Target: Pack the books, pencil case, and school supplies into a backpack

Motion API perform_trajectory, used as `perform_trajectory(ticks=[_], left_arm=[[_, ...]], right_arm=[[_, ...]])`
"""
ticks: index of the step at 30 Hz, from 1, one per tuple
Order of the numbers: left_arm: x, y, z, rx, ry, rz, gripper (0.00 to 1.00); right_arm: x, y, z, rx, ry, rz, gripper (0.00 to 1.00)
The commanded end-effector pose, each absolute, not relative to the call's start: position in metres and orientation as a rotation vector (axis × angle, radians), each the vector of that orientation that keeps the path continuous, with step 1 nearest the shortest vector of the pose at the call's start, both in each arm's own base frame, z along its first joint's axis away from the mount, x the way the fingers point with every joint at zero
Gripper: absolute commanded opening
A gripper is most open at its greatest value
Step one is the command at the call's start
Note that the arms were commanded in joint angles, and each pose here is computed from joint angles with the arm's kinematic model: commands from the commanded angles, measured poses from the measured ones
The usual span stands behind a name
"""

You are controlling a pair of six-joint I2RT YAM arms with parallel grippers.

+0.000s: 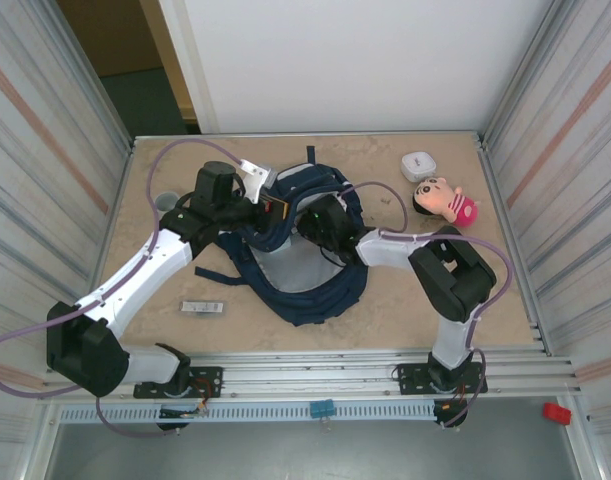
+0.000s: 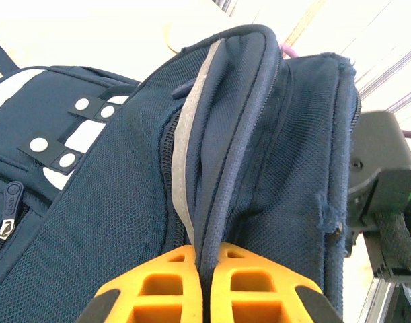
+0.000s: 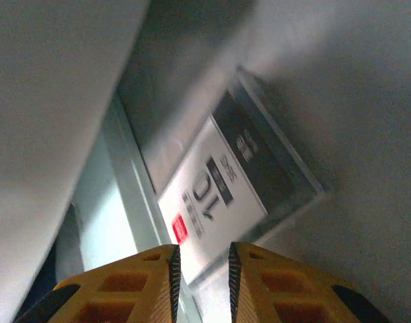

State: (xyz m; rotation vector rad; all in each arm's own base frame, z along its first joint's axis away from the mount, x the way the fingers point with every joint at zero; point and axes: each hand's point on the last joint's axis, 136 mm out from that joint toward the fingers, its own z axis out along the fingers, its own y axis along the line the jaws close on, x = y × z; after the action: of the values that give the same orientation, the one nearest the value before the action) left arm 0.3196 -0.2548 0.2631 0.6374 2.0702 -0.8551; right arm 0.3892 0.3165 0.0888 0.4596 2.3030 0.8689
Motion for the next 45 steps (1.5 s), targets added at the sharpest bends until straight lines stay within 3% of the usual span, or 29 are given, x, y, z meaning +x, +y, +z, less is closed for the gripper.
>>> perform_trajectory(ticks=[1, 17, 22, 28, 32, 35, 41, 45], left_arm=[[0.318, -0.264, 0.31, 0.678, 1.891, -0.891, 0.0], [0.322, -0.278, 0.274, 0.765, 1.924, -0.718, 0.0], [0.304, -0.289, 0.227, 0.919, 1.957, -0.602, 0.0], [0.267, -0.304, 0.128, 1.146, 2.052, -0.46, 0.0], [0.258, -0.302, 0.075, 1.161, 2.183, -0.414, 0.08], [0.261, -0.302, 0.074, 1.099, 2.234, -0.415, 0.18], [0.266, -0.294, 0.147, 0.909, 2.144, -0.486, 0.63], [0.267, -0.267, 0.198, 0.724, 2.119, -0.579, 0.78]], right_arm=[[0.396, 0.321, 0.107, 0.392, 2.261, 0.906, 0.27], [0.289, 0.231, 0.2, 0.246, 2.177, 0.887, 0.42], [0.263, 0.193, 0.226, 0.201, 2.104, 0.809, 0.43], [0.255, 0.175, 0.244, 0.082, 2.027, 0.759, 0.49], [0.258, 0.178, 0.242, -0.016, 2.06, 0.71, 0.51], [0.259, 0.19, 0.242, -0.131, 2.068, 0.708, 0.58], [0.255, 0.218, 0.241, -0.451, 1.996, 0.618, 0.78], [0.237, 0.248, 0.229, -0.797, 1.902, 0.511, 0.8]])
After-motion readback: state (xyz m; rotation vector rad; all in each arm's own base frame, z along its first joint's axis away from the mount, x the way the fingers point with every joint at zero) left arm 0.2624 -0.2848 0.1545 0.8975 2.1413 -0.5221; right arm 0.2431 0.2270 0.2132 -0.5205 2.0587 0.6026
